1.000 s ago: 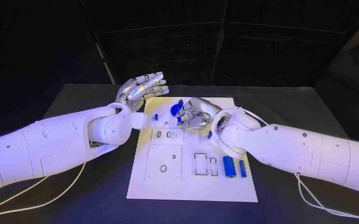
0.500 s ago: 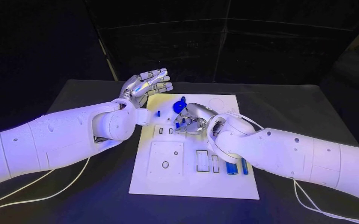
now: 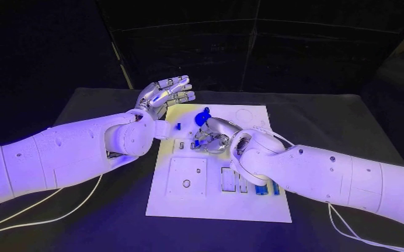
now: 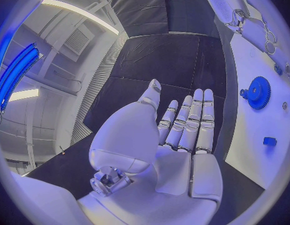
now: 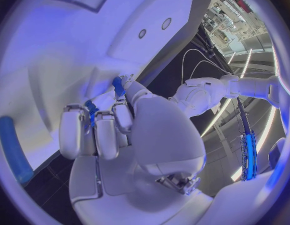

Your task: Assemble the parts on the task board

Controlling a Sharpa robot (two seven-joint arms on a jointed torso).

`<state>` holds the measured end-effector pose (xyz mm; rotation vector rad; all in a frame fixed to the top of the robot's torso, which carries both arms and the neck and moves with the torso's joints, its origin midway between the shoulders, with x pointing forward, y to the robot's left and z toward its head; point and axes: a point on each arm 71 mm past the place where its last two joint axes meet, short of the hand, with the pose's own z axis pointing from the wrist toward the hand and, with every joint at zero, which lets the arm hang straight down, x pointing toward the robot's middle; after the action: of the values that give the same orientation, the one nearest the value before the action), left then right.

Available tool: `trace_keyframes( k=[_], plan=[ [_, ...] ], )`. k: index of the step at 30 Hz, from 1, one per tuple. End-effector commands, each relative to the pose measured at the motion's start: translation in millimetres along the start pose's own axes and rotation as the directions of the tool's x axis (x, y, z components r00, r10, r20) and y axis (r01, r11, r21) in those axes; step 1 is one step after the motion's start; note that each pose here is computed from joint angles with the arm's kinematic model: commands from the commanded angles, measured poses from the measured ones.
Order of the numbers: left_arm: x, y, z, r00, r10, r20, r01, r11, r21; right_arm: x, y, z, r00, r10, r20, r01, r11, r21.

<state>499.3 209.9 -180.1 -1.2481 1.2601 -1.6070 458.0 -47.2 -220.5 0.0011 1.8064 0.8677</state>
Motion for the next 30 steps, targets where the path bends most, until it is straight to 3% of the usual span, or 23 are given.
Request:
trace_keyframes(
  k=[1,30],
  plan=[
    [1.9,-1.2,0.6,1.000,-0.006,-0.016,0.006,1.000,0.005,1.6,1.0,-0.1,1.000,-0.005,-0.016,0.006,1.000,0.003],
    [1.9,-1.1,0.5,1.000,-0.007,-0.018,0.007,1.000,0.003,4.4,-7.5,-0.4,0.999,-0.044,-0.027,0.046,0.996,0.077]
  ],
)
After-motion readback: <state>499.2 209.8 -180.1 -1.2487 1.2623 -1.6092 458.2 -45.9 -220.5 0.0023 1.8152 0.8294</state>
